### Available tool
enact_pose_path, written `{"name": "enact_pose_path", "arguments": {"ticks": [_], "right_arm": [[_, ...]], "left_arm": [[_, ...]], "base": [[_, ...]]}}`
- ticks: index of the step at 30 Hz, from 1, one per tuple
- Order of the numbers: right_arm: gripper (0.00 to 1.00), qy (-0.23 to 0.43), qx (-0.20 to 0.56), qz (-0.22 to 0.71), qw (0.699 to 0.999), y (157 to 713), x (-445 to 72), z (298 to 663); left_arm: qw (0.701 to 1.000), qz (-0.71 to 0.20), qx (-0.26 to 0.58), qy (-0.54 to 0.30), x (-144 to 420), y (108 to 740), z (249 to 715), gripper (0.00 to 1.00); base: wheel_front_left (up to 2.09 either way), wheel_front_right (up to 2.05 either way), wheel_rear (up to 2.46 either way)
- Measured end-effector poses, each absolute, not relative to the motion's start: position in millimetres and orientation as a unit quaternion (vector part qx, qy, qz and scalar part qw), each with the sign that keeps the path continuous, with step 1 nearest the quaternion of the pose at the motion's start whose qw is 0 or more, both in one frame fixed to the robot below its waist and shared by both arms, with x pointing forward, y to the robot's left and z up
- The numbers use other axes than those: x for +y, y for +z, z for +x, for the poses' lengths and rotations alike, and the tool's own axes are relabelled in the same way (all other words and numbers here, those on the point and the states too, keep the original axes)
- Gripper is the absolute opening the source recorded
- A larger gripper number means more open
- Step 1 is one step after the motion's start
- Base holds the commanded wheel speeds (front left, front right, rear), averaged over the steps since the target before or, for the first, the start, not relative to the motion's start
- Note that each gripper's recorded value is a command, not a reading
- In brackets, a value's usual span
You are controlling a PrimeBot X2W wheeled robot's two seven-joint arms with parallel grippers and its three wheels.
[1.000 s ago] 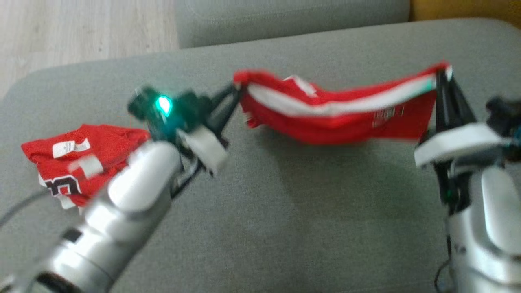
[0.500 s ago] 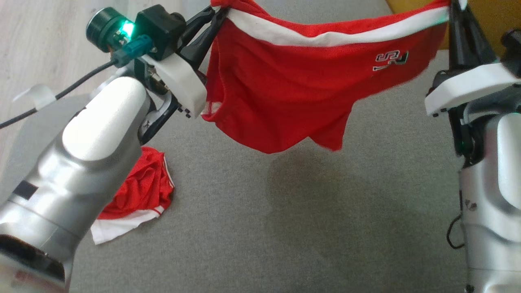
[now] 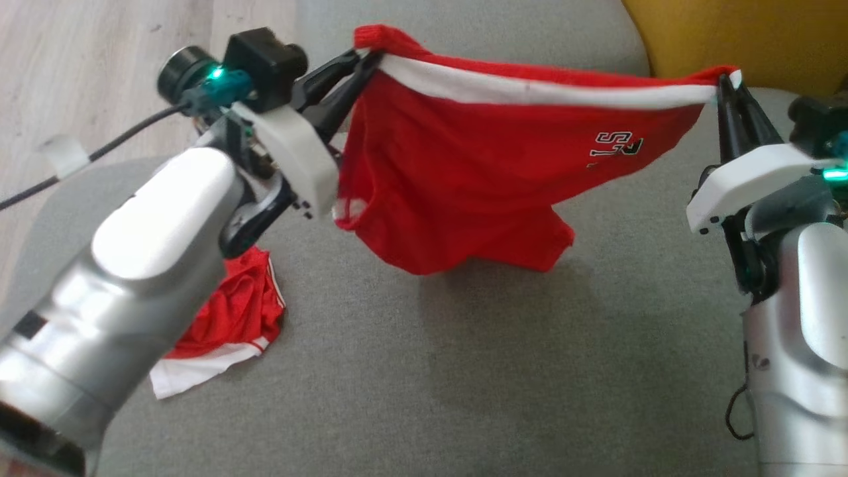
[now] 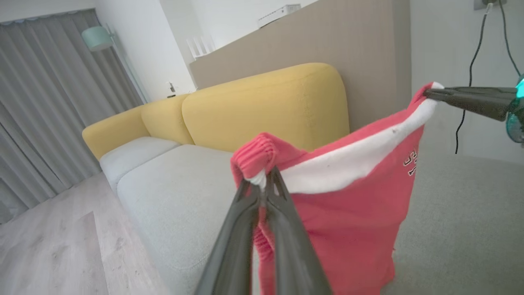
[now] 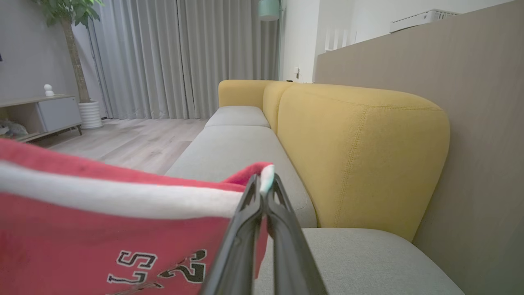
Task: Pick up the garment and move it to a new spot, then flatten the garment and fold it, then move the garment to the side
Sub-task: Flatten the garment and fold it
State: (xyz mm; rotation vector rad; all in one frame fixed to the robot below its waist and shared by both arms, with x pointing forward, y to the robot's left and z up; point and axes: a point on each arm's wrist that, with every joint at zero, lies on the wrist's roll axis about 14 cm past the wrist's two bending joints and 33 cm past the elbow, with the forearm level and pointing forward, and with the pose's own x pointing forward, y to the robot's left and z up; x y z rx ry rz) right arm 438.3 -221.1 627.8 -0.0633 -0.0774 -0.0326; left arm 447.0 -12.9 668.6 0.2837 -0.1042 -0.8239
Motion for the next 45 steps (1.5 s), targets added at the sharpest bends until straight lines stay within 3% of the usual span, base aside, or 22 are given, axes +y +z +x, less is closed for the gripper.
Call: {"name": "enact_pose_path", "arguments": {"ticks": [6,11,17,21,26,32,38,45], "right_arm": [[0.0,-0.001,-0.016,-0.032,0.999,619.3,-214.4,455.1],[0.0,0.026,-0.019,-0.044,0.999,637.4,-205.7,505.7],[0.0,0.025,-0.096,-0.046,0.994,697.6,-210.5,576.7],[0.0,0.015,-0.141,-0.055,0.988,719.7,-216.2,600.7],[0.0,0.005,-0.094,-0.065,0.993,671.9,-225.2,621.1],[0.0,-0.001,0.045,-0.094,0.995,572.5,-242.0,611.9],[0.0,0.001,0.213,-0.14,0.967,471.0,-261.4,562.5],[0.0,-0.002,0.322,-0.139,0.937,424.6,-273.7,509.7]], "left_arm": [[0.912,0.131,-0.011,-0.388,-0.3,646.1,469.5,0.0],[0.921,0.159,-0.002,-0.357,15.8,639.1,523.2,0.0],[0.938,0.133,-0.089,-0.306,23.2,698.2,604.3,0.0],[0.94,0.091,-0.139,-0.298,14.5,723.6,630.7,0.0],[0.945,0.019,-0.115,-0.304,-4.4,688.9,649.6,0.0],[0.943,-0.01,-0.024,-0.331,-20.3,602.0,623.0,0.0],[0.924,-0.003,0.097,-0.37,-23.4,492.9,556.1,0.0],[0.901,-0.024,0.152,-0.405,-25.3,454.3,485.6,0.0]], "base": [[0.0,0.0,0.0],[0.0,0.0,0.0],[0.0,0.0,0.0],[0.0,0.0,0.0],[0.0,0.0,0.0],[0.0,0.0,0.0],[0.0,0.0,0.0],[0.0,0.0,0.0]]}}
